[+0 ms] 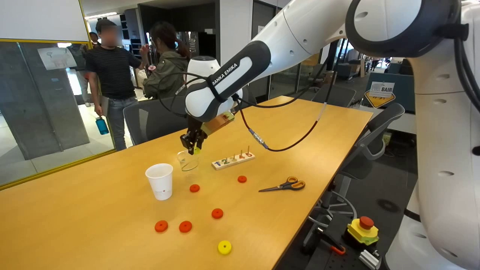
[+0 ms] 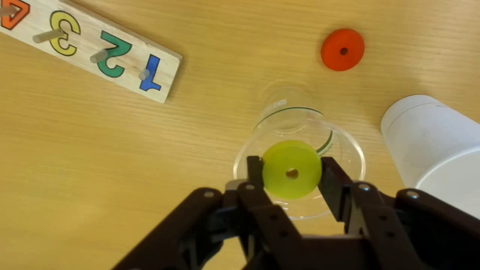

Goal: Put one yellow block in the clear cup then put the orange blocks in the white cup, then put the last yellow block in the clear cup

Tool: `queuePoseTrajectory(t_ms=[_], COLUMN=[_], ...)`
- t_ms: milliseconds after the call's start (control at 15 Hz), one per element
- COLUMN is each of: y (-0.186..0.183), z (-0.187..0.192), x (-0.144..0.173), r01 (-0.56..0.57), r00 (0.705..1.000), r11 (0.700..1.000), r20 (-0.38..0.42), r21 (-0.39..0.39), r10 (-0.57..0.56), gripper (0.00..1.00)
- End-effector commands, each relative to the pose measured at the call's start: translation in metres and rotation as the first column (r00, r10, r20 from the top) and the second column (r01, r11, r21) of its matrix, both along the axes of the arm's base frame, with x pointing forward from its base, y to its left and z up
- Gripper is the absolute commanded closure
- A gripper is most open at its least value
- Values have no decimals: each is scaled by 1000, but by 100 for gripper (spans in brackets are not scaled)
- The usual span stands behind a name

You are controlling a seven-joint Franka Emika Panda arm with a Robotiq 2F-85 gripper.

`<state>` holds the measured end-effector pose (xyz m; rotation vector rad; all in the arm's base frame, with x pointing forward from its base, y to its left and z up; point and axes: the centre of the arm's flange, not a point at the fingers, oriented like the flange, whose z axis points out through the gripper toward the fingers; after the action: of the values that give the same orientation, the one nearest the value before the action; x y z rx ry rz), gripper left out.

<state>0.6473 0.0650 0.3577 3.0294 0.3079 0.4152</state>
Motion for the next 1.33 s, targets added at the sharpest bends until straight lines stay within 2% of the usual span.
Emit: queuePoseTrajectory(t_ms=[0,600,667,733,800,1000,1067,1267], y=[7,11,11,10,10,9,9,6], z=[6,-8,-9,-9,-9,-8,-5,2], x=[16,29,29,30,29,24,19,1], r01=[-41,-47,-45,-44,-43,-44,-46,-35], r00=[999,999,999,999,999,999,998,997], r11=[999,999,999,999,999,999,999,999], r20=[-15,-3,-8,-8,-9,-23,-32,-64], r21=[19,20,21,21,20,14,7,-28], r10=[41,47,45,44,43,45,46,33], gripper=[75,74,32,31,26,4,0,0])
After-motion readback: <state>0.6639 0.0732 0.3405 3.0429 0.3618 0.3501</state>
